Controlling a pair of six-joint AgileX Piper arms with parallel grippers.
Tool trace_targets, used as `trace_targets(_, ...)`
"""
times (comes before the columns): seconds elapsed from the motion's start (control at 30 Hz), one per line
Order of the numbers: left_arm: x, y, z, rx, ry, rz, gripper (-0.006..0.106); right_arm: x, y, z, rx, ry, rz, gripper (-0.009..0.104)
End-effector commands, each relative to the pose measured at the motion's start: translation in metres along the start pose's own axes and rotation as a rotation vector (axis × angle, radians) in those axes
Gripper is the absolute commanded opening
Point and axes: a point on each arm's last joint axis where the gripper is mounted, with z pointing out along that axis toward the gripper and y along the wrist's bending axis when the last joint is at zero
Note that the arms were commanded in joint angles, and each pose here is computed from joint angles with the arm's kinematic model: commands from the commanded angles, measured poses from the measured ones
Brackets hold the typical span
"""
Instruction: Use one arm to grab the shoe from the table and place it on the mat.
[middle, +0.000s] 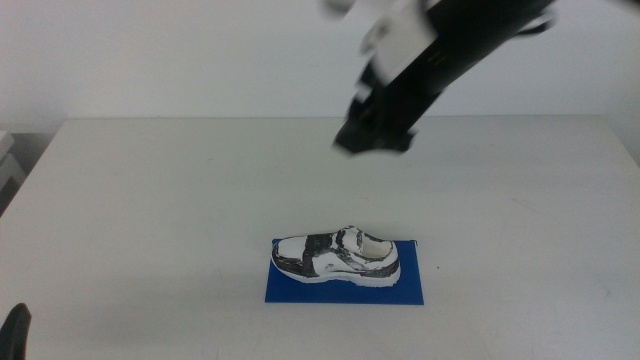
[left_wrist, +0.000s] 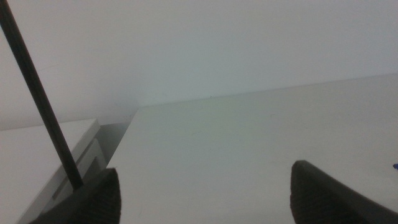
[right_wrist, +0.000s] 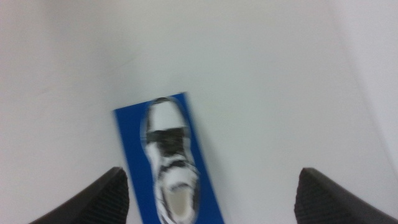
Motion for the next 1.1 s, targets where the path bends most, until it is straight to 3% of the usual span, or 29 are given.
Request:
trace_targets(0.0,-0.006,0.000,-0.001,-0.001,-0.084,-0.014,0.094,0.004,-0.009,-0.055,0.139,-0.122,0.114,0.092)
trace_targets(0.1,-0.006,0.000,-0.001,-0.001,-0.084,-0.014,0.094,0.028,-0.006,-0.076,0.258,-0.197,0.233,0.092)
trace_targets(0.4,-0.006,0.000,-0.001,-0.001,-0.084,-0.014,0.094,0.133,0.038,-0.115,0.596,-0.456,0.392,0.092)
trace_targets(0.6,-0.006,0.000,-0.001,-0.001,-0.084,-0.014,0.094,0.188,0.073,-0.122,0.699,-0.595,0.612,0.092)
trace_targets(0.73,-0.006,0.000,-0.001,-0.001,-0.084,-0.014,0.094,0.221,0.087,-0.116,0.758,-0.589,0.753,0.092)
trace_targets(0.87,-0.006,0.000,-0.001,-0.001,-0.084,-0.014,0.094,0.246,0.104,-0.110,0.830,-0.619,0.745,0.092)
trace_targets(1.07,-0.006,0.000,-0.001,-0.001,-0.084,-0.014,0.094,0.279,0.134,-0.092,0.943,-0.608,0.548,0.092)
